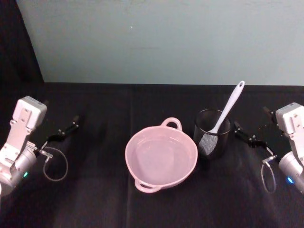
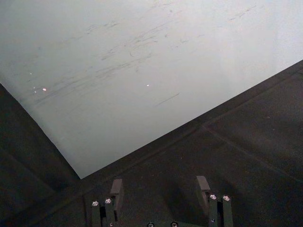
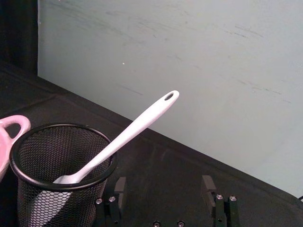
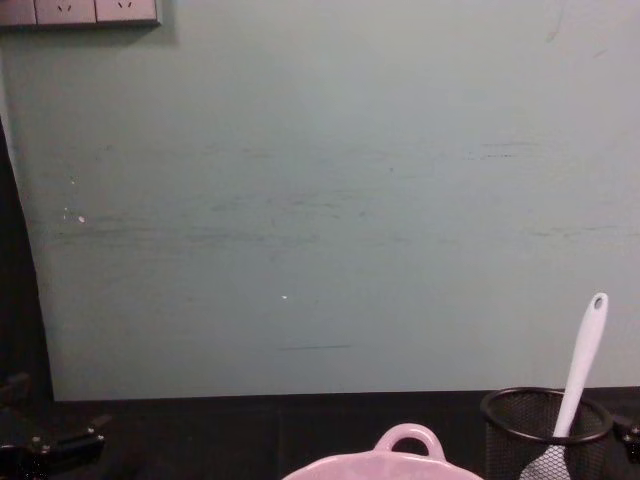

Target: Use the one hand to pick up the spoon and stir the clear water in the bowl.

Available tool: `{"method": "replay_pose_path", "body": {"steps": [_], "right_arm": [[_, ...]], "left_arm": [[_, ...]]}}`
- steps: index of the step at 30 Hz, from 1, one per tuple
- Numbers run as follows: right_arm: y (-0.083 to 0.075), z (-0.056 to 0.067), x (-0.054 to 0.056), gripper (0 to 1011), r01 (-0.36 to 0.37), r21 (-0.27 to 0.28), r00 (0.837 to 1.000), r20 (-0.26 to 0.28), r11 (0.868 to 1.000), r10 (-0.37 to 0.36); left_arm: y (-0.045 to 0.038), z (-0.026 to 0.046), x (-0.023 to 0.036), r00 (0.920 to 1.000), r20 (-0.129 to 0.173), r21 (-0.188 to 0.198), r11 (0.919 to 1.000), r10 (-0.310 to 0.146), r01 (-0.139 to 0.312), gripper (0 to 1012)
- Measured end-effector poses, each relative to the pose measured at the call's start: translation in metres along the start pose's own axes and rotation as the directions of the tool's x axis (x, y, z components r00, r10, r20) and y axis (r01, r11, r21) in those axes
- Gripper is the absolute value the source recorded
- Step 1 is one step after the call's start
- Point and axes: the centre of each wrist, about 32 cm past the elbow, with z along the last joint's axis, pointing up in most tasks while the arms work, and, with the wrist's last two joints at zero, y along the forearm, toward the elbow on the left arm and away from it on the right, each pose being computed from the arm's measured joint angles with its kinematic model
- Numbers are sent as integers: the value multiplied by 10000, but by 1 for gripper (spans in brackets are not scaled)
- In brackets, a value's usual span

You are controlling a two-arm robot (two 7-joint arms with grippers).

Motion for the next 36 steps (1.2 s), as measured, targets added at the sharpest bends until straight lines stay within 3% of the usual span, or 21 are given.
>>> {"method": "replay_pose_path", "body": {"steps": [36], "right_arm": [[0, 0, 0, 1002, 0, 0, 10000, 0, 10000, 0]], "left_arm": [[0, 0, 0, 10000, 0, 1, 10000, -1, 1, 1005]]}}
